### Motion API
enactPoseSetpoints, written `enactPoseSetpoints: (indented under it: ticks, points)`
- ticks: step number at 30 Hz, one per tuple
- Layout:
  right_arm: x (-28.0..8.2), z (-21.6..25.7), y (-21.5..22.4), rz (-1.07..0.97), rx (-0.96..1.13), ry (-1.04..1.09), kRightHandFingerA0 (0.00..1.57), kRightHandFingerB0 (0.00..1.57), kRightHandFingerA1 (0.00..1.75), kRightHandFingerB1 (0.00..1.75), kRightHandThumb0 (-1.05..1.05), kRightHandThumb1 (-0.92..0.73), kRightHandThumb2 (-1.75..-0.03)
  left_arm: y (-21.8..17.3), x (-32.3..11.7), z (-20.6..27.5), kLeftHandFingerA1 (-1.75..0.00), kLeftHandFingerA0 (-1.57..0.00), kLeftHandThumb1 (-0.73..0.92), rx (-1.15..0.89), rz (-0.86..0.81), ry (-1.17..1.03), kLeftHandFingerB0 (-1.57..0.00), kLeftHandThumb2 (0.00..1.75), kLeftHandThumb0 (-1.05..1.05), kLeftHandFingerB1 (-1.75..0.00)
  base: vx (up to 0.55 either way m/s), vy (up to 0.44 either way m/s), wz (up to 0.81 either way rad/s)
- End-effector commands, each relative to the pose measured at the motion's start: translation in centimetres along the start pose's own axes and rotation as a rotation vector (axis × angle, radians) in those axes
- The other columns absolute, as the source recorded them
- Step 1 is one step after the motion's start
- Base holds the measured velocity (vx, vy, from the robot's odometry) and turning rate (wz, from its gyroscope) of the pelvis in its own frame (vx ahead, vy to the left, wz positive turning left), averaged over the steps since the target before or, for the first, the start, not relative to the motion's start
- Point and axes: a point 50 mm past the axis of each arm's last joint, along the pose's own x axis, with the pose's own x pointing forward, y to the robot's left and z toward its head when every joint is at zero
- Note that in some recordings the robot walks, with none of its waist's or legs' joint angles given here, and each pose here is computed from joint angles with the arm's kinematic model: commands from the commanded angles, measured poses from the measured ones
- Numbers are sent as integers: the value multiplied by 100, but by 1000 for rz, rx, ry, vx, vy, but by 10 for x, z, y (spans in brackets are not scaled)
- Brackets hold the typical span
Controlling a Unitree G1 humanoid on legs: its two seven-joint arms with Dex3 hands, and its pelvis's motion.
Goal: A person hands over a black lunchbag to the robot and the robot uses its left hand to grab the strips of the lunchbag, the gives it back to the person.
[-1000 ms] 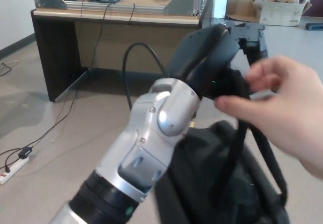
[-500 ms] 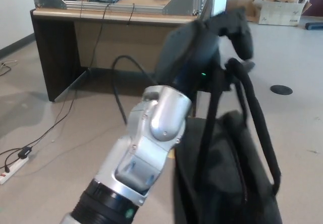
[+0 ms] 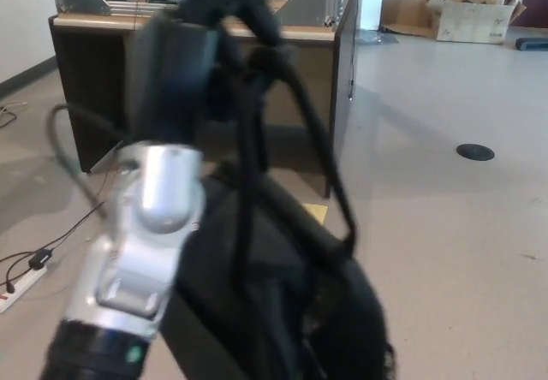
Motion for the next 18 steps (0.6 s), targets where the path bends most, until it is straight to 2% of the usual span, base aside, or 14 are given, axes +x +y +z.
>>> enactPoseSetpoints:
  ticks: [1,10,14,18]
  points:
    - [4,1,-15,-26,-15,0,55,53,45,44,-67,-77,-64,48,-14,5,-175,-84,67,-17,182,-192,-62,57,-25,-175,0,0,0]
    - [2,2,-14,-46,-39,-13,55,53,46,44,-64,-79,-64,79,-73,-16,-175,-83,66,122,148,-194,-62,57,-19,-175,0,0,0]
    - [1,0,-13,-48,-38,-17,56,54,47,45,-63,-79,-64,94,-117,-30,-175,-82,65,219,102,-130,-61,56,-17,-175,0,0,0]
    - [-1,-1,-11,-50,-29,-14,57,54,47,45,-64,-79,-64,103,-156,-46,-175,-85,63,216,85,-43,-64,56,-13,-173,0,0,0]
